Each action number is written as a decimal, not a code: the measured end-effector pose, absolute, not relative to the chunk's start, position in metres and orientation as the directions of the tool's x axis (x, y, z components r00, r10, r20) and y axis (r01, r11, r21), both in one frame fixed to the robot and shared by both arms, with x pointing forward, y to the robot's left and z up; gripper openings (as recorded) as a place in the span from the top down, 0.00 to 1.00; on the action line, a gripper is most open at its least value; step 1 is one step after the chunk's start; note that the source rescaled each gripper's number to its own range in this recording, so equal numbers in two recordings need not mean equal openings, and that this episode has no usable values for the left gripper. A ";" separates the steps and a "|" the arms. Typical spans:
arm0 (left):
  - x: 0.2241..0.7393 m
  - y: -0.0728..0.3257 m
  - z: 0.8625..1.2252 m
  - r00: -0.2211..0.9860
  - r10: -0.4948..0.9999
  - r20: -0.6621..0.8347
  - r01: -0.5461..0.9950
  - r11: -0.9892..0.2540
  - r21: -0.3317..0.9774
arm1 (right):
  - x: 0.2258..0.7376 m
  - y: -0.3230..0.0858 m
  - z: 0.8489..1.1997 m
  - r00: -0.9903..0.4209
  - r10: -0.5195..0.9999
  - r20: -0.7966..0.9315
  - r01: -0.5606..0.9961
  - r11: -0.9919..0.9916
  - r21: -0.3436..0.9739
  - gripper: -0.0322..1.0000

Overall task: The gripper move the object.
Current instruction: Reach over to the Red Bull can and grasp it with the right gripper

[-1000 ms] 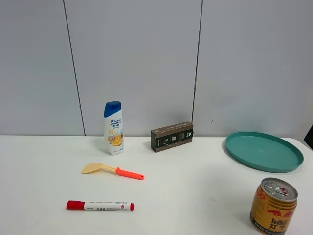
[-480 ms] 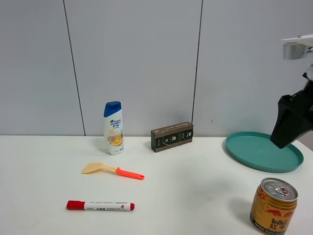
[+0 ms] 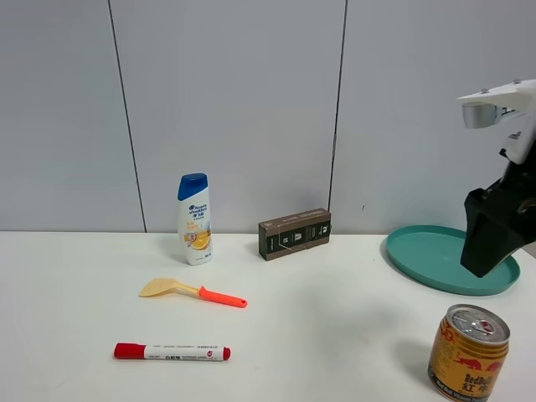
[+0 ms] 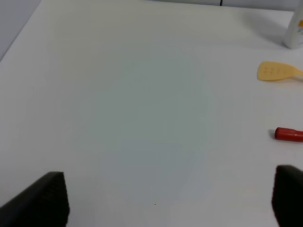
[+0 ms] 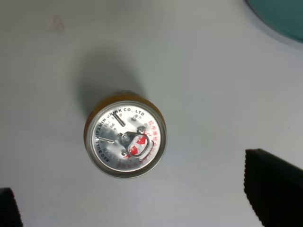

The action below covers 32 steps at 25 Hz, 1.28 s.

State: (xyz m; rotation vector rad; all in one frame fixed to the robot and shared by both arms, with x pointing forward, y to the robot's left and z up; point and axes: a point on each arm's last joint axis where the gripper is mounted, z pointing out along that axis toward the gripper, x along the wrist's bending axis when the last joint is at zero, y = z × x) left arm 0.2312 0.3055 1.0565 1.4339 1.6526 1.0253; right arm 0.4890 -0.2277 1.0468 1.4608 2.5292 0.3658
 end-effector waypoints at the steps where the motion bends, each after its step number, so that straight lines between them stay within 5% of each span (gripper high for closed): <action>1: 0.231 0.305 1.056 -0.133 0.991 -0.013 0.428 0.070 0.901 | 0.490 -0.228 1.045 -0.494 0.868 -0.048 0.821 0.484 0.303 0.15; 32: 0.231 0.305 1.056 -0.133 0.991 -0.013 0.428 0.070 0.901 | 0.538 -0.215 0.938 -0.508 0.861 0.008 0.858 0.506 0.084 0.18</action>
